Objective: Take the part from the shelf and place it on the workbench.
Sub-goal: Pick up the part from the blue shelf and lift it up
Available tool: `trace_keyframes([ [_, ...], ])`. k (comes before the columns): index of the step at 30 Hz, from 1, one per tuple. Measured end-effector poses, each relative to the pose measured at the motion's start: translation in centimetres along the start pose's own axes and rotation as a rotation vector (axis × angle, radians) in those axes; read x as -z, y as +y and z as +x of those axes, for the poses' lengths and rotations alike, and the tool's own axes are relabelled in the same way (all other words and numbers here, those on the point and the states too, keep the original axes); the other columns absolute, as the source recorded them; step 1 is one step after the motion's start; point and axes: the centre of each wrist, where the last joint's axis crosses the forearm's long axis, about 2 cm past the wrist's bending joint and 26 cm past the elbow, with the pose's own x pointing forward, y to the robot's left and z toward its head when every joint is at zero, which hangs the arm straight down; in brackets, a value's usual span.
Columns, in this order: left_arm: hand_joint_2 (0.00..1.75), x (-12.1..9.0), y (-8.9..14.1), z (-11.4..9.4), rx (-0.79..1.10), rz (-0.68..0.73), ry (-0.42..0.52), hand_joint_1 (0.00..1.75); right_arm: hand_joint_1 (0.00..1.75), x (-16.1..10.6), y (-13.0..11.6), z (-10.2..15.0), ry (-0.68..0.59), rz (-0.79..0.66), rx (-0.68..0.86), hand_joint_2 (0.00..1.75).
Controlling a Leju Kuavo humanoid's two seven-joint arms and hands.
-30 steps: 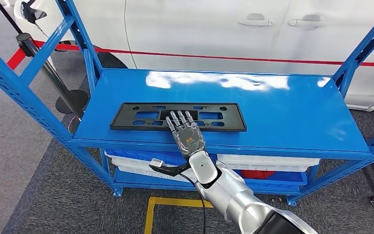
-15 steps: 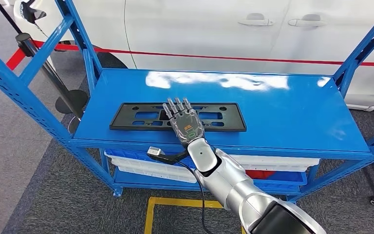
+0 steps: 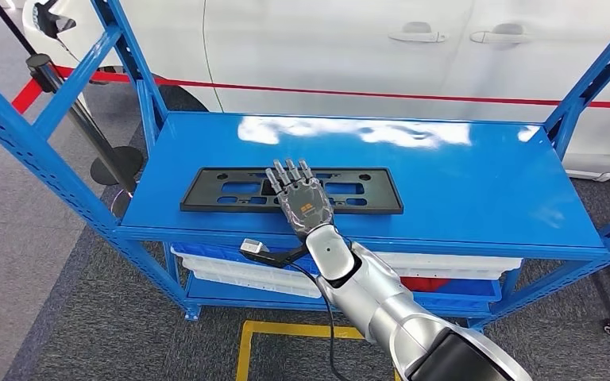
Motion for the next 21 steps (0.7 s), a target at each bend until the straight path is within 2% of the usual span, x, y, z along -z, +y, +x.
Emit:
trace_keyframes([
  [10, 0.0, 0.0, -0.2, -0.4, -0.003, -0.009, -0.003, 0.0, 0.0, -0.3, 0.5, -0.1, 0.007, 0.011, 0.0, 1.75],
  [21, 0.0, 0.1, -0.5, -1.2, 0.005, -0.015, 0.002, 0.0, 0.0, -1.4, 2.1, -0.5, 0.014, 0.047, -0.003, 1.75],
])
